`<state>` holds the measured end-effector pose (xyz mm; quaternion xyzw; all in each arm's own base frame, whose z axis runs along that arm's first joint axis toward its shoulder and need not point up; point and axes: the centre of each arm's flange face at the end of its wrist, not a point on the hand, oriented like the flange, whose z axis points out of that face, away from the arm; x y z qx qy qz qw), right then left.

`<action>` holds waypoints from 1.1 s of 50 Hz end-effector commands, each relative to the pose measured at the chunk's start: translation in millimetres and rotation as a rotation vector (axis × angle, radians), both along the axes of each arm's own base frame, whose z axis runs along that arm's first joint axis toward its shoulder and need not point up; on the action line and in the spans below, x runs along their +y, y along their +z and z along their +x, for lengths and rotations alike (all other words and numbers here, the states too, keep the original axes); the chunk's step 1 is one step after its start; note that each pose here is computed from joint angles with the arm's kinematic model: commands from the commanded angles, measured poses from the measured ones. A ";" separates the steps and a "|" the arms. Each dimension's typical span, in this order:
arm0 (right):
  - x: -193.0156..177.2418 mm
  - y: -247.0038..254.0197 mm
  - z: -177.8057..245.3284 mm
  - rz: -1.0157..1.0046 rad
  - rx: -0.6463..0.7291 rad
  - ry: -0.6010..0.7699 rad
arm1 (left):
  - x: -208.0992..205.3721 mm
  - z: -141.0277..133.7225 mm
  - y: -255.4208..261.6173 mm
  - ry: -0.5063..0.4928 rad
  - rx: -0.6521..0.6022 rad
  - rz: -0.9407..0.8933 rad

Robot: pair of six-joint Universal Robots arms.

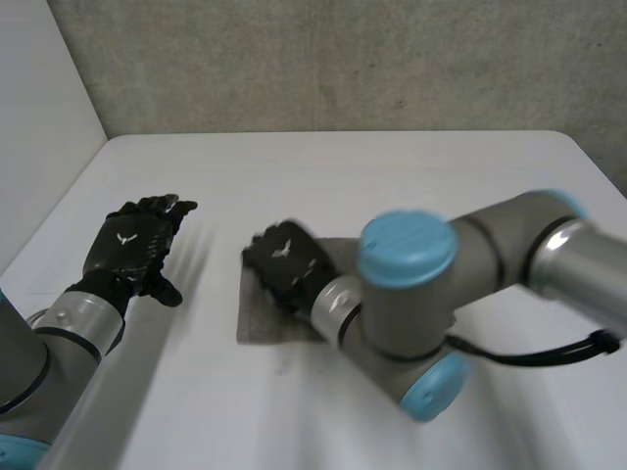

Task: Fold the towel.

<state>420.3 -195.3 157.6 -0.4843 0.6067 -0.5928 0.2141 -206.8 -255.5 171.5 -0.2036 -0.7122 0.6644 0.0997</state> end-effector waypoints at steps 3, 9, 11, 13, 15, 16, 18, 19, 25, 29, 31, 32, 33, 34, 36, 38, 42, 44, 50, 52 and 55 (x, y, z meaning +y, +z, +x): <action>11.5 -21.5 2.6 0.033 0.041 0.002 | 1.3 -0.8 -1.6 -0.005 -0.002 0.005; -25.0 15.9 -38.3 0.043 0.008 -0.185 | 1.6 -1.2 -1.6 -0.006 -0.002 0.005; -36.0 20.1 -55.2 0.063 0.003 -0.239 | 1.6 -1.2 -1.6 -0.007 -0.004 0.004; -45.5 24.7 -71.2 0.075 -0.004 -0.286 | 1.6 -1.2 -1.6 -0.007 -0.004 0.004; -56.9 20.5 -100.2 0.107 0.018 -0.366 | 1.9 -1.6 -1.6 -0.008 -0.004 0.004; -61.6 13.7 -115.5 0.132 0.039 -0.403 | 1.9 -1.6 -2.0 -0.008 -0.004 0.006; -64.2 5.0 -130.0 0.163 0.060 -0.437 | 2.2 -2.0 -2.5 -0.010 -0.004 0.007; -66.6 -4.4 -143.7 0.184 0.081 -0.474 | 2.2 -2.0 -2.9 -0.010 -0.005 0.009; -67.3 -25.4 -167.7 0.216 0.117 -0.521 | 3.0 -3.2 -4.7 -0.015 -0.009 0.014; -73.6 -34.9 -180.1 0.191 0.108 -0.542 | 3.3 -3.6 -5.1 -0.016 -0.009 0.015; -77.8 -33.1 -182.0 0.169 0.092 -0.552 | 3.3 -3.5 -5.2 -0.015 -0.009 0.015; -81.9 -29.8 -181.4 0.142 0.075 -0.555 | 3.3 -3.5 -5.2 -0.015 -0.009 0.015; -82.0 -29.8 -181.4 0.142 0.075 -0.555 | 3.6 -3.4 -5.1 -0.014 -0.008 0.016; -85.8 -24.3 -179.7 0.110 0.056 -0.553 | 3.6 -3.3 -5.1 -0.013 -0.009 0.015; -90.4 -14.2 -177.1 0.071 0.030 -0.550 | 3.6 -3.3 -4.6 -0.013 -0.008 0.014; -101.2 10.1 -168.4 -0.001 -0.027 -0.541 | 3.6 -3.3 -4.2 -0.013 -0.007 0.013; -97.3 30.5 -143.1 -0.046 -0.083 -0.479 | 3.7 -3.2 -2.9 -0.013 -0.006 0.008; -76.5 41.2 -97.4 -0.064 -0.133 -0.354 | 3.7 -3.2 -2.4 -0.013 -0.006 0.007; -45.1 39.7 -47.6 -0.043 -0.129 -0.200 | 5.1 -2.5 -3.4 -0.011 -0.007 0.011; -23.1 26.4 -22.7 -0.007 -0.102 -0.111 | 4.8 -2.1 -3.0 -0.010 -0.007 0.010; -9.5 16.0 -13.6 0.020 -0.079 -0.064 | 5.2 -2.5 -2.6 -0.011 -0.006 0.008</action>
